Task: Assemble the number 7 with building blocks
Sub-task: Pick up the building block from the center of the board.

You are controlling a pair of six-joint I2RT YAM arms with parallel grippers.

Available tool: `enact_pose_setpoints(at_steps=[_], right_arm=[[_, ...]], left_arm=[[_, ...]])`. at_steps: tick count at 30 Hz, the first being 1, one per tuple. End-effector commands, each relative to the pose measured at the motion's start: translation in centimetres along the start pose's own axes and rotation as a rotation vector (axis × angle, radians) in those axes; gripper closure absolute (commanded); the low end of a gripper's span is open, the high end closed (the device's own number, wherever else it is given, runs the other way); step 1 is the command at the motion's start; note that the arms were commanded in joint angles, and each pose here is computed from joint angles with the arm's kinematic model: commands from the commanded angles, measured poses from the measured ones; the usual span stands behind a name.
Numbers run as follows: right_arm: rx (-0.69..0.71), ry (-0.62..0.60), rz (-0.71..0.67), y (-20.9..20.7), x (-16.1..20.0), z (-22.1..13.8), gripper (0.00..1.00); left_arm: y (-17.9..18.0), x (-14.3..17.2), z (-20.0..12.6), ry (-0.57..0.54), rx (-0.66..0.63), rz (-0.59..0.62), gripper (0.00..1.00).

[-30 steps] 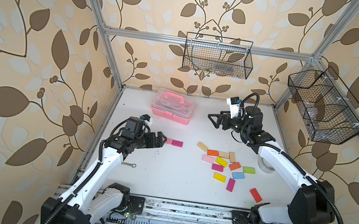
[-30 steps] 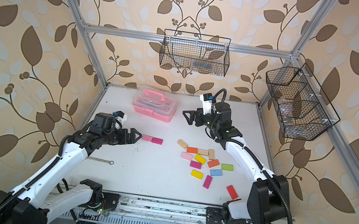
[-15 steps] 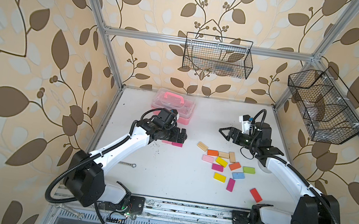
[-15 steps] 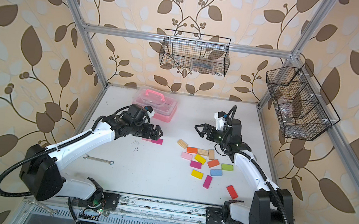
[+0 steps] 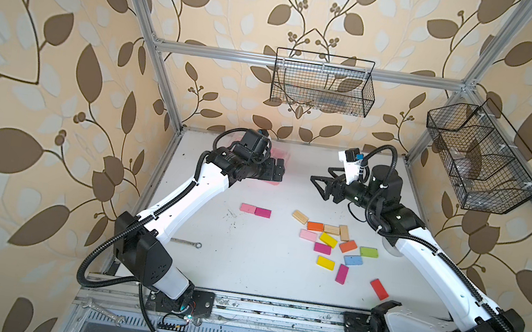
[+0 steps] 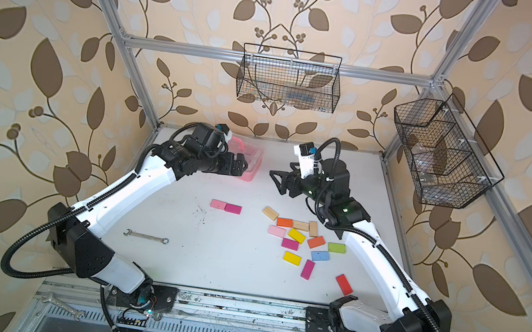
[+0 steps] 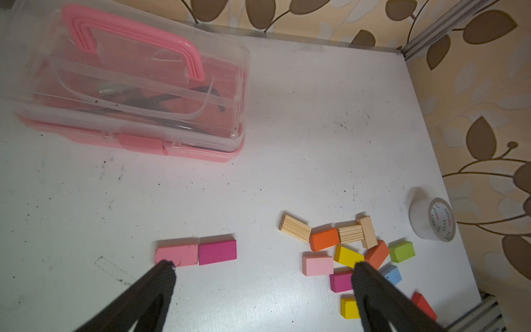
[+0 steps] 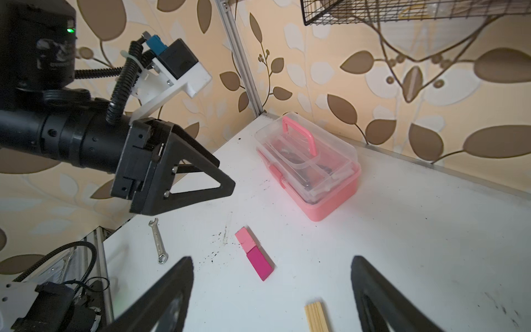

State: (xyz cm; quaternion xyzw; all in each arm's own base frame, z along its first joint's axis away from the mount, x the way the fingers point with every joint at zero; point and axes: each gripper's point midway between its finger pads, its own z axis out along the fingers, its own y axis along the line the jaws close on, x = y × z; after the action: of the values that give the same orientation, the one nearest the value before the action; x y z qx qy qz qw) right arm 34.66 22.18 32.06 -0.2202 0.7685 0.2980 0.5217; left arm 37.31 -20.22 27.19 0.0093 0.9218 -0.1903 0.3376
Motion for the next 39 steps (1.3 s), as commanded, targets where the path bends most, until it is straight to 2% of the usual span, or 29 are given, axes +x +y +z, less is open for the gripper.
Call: enact_pose_setpoints(at_steps=[1, 4, 7, 13, 19, 27, 30, 32, 36, 39], right_arm=[[0.035, 0.138, -0.076, -0.8, 2.6, 1.4, 0.17], [0.004, 0.213, -0.034, -0.5, 4.4, 2.2, 0.2], [0.019, 0.318, -0.029, -0.4, 7.4, 2.4, 0.22], [0.101, 0.507, -0.082, 0.1, 12.1, 1.9, 0.24], [0.147, 0.672, -0.079, 0.9, 15.7, 2.5, 0.25], [0.137, 0.719, 0.002, 0.5, 18.7, 3.8, 0.25], [0.136, 0.729, 0.07, 0.0, 18.7, 3.7, 0.27], [0.129, 0.721, 0.068, -0.2, 18.8, 3.6, 0.27], [0.142, 0.736, 0.071, -1.1, 19.7, 3.5, 0.27], [0.143, 0.765, 0.007, -1.4, 19.9, 3.8, 0.27]], left_arm=[[2.8, 0.0, -1.6, -0.003, -0.091, -0.104, 0.01], [4.5, 0.0, -2.2, -0.019, -0.109, -0.172, 0.01], [5.2, 0.5, -2.7, -0.039, -0.094, -0.189, 0.01], [7.7, 2.1, -1.8, 0.005, -0.07, -0.267, 0.01], [9.0, 3.3, -0.2, 0.012, -0.039, -0.287, 0.01], [9.6, 4.0, 1.1, -0.017, -0.035, -0.303, 0.01], [9.5, 3.5, 1.3, -0.02, -0.027, -0.331, 0.01], [8.9, 3.2, 1.8, -0.01, 0.003, -0.306, 0.01], [9.3, 3.1, 1.8, 0.019, -0.039, -0.296, 0.01], [10.0, 3.4, 1.8, 0.02, -0.069, -0.306, 0.01]])
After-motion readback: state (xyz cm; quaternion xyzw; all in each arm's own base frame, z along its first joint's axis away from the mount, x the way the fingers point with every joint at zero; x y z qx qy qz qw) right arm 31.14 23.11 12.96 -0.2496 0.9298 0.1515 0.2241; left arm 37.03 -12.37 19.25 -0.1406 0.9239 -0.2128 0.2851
